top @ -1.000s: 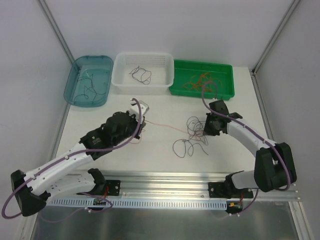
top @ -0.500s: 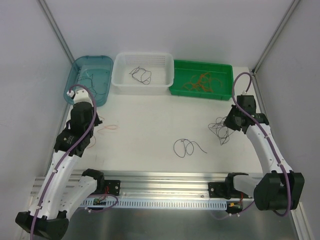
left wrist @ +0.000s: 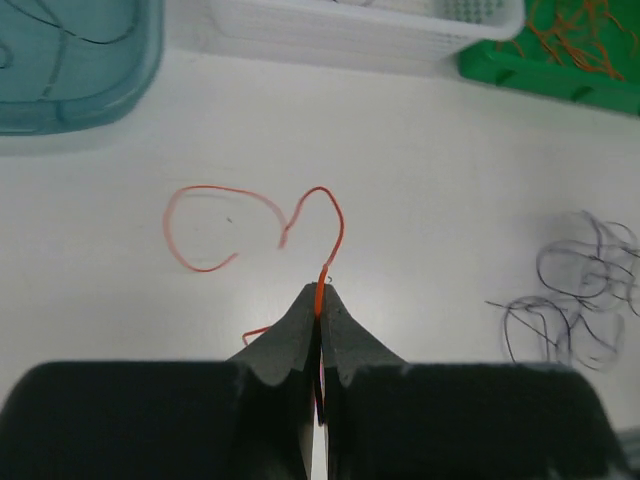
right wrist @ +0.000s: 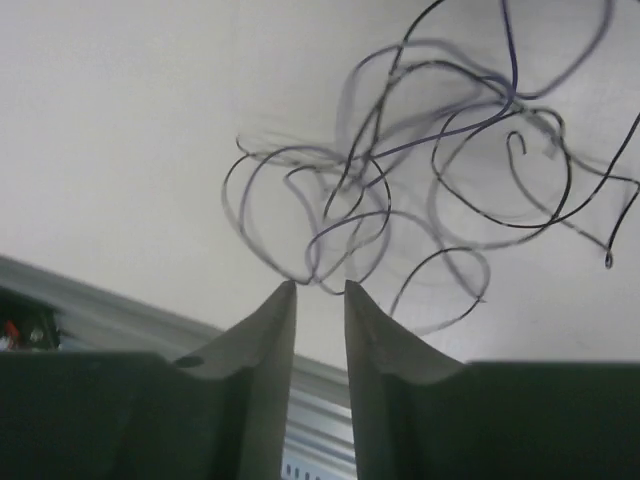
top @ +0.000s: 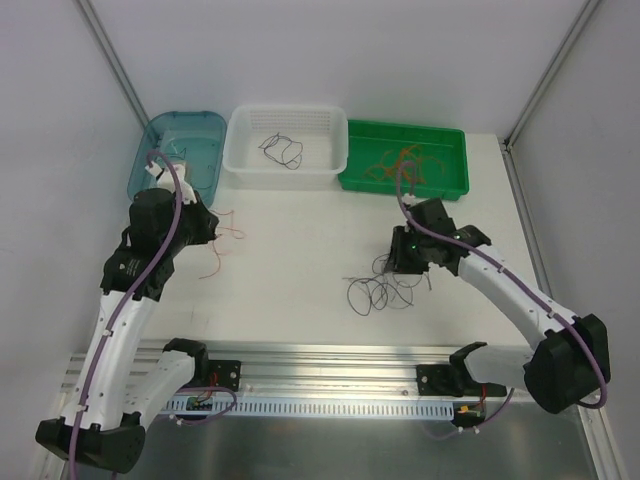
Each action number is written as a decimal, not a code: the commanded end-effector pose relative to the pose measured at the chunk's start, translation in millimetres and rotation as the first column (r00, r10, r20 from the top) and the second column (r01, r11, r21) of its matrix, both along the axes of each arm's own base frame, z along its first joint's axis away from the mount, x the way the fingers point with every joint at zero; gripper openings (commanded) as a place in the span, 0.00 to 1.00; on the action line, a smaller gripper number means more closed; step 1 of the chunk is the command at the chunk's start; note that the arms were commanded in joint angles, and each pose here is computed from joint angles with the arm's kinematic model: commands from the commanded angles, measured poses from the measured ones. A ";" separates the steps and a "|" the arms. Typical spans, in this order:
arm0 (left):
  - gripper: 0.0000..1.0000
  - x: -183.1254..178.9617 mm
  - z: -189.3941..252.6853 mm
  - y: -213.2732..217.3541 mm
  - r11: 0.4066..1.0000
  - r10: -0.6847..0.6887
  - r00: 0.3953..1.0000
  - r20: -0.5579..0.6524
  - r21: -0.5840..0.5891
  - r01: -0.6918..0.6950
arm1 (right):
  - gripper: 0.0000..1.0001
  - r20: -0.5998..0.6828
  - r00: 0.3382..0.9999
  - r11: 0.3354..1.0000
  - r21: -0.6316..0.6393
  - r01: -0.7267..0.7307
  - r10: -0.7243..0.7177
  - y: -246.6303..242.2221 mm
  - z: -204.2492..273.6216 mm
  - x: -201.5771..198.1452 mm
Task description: Untangle the cables
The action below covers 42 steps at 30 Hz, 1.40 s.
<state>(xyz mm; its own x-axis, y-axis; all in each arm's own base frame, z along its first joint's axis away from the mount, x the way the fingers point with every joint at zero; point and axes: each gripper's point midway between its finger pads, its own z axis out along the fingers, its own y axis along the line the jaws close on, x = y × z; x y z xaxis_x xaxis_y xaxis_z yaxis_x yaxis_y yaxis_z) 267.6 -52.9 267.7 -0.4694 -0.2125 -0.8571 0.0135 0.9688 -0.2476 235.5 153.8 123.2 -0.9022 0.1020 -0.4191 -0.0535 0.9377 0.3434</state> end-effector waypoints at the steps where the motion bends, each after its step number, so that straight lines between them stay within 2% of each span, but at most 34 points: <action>1: 0.00 -10.5 28.0 -53.9 0.945 -0.302 0.950 0.084 -0.106 0.310 | 0.34 0.041 0.986 0.985 0.051 -0.162 0.160 41.5 18.3 -12.0; 3: 0.00 -15.2 33.1 -68.7 0.906 -0.396 0.912 0.105 -0.113 0.407 | 0.46 0.076 0.970 0.970 0.051 -0.236 0.232 55.3 28.4 -20.4; 7: 0.00 -35.4 43.1 -103.8 0.794 -0.588 0.797 0.140 -0.092 0.601 | 0.60 0.210 0.915 0.929 0.066 -0.365 0.344 73.1 71.6 -25.3; 10: 0.00 -43.4 40.2 -126.2 0.728 -0.671 0.730 0.127 -0.073 0.682 | 0.66 0.329 0.828 0.859 0.084 -0.505 0.454 88.1 105.1 -36.7; 11: 0.00 -50.9 42.1 -138.2 0.689 -0.712 0.690 0.129 -0.060 0.722 | 0.67 0.375 0.778 0.818 0.080 -0.570 0.505 94.4 113.7 -41.1; 17: 0.00 -54.3 47.3 -164.5 0.632 -0.766 0.633 0.117 -0.049 0.774 | 0.79 0.564 0.565 0.641 0.080 -0.763 0.602 126.1 161.3 -65.2; 21: 0.00 -61.6 62.1 -179.8 0.581 -0.801 0.582 0.142 -0.051 0.812 | 0.87 0.629 0.480 0.578 0.060 -0.814 0.611 140.3 172.8 -70.1; 23: 0.00 -67.3 63.0 -188.1 0.551 -0.822 0.552 0.142 -0.052 0.833 | 0.88 0.639 0.453 0.548 0.059 -0.834 0.621 147.4 174.5 -72.3; 25: 0.00 -78.3 63.7 -198.0 0.496 -0.854 0.500 0.144 -0.059 0.866 | 0.88 0.643 0.441 0.539 0.052 -0.841 0.626 152.5 173.9 -70.6; 28: 0.00 -92.2 59.0 -208.1 0.433 -0.889 0.436 0.140 -0.049 0.900 | 0.89 0.663 0.431 0.551 0.034 -0.834 0.611 157.7 170.8 -61.6; 30: 0.00 -95.2 55.7 -209.5 0.421 -0.897 0.422 0.135 -0.037 0.906 | 0.89 0.672 0.417 0.547 0.022 -0.837 0.611 160.6 171.7 -58.6; 33: 0.00 -98.4 58.6 -210.7 0.406 -0.902 0.406 0.144 -0.028 0.913 | 0.89 0.652 0.439 0.580 -0.001 -0.815 0.618 161.8 164.2 -48.5; 35: 0.00 -98.3 61.6 -211.4 0.405 -0.902 0.404 0.151 -0.025 0.914 | 0.89 0.644 0.437 0.572 0.000 -0.820 0.627 163.7 158.6 -48.4; 38: 0.00 -97.4 60.9 -213.1 0.401 -0.905 0.400 0.148 -0.023 0.916 | 0.84 0.634 0.422 0.529 0.024 -0.849 0.649 169.5 154.1 -57.5; 40: 0.00 -96.2 60.1 -214.2 0.399 -0.906 0.398 0.144 -0.022 0.917 | 0.76 0.629 0.408 0.501 0.033 -0.865 0.662 173.6 152.1 -65.0; 41: 0.00 -94.6 60.9 -214.2 0.403 -0.905 0.400 0.146 -0.015 0.915 | 0.72 0.622 0.406 0.490 0.040 -0.871 0.669 174.3 148.9 -67.6; 42: 0.00 -93.0 58.2 -213.9 0.408 -0.903 0.406 0.139 -0.013 0.913 | 0.62 0.619 0.406 0.486 0.044 -0.873 0.673 174.6 147.1 -69.4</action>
